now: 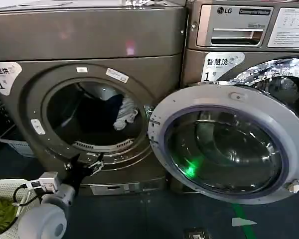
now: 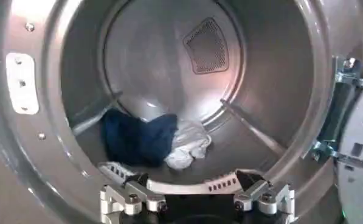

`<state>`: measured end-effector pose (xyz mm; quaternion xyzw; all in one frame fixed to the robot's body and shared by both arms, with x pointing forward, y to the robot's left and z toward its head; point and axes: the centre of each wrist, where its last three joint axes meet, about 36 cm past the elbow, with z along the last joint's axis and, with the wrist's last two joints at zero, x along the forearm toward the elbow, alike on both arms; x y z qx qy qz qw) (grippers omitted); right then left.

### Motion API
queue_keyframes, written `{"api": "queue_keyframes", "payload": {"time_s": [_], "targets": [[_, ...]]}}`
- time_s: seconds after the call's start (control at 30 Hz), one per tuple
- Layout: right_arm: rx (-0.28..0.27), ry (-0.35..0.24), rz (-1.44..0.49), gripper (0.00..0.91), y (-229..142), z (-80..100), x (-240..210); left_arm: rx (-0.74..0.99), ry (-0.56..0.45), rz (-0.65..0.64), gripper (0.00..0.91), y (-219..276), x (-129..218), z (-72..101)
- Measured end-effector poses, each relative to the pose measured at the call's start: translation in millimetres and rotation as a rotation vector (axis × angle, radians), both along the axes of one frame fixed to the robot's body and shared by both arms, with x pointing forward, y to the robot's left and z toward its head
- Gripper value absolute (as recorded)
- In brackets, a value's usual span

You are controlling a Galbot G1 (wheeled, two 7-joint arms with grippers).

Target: Grasp the clothes from the dryer.

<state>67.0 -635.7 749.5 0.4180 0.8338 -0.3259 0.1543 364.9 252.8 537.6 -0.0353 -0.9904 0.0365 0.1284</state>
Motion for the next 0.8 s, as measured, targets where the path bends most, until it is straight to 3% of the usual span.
{"api": "queue_keyframes", "payload": {"time_s": [0.8], "targets": [[-0.007, 0.001, -0.028, 0.907, -2.1, 3.9, -8.3, -0.002, 0.001, 0.000, 0.907, -1.3, 5.1, -1.7]]}}
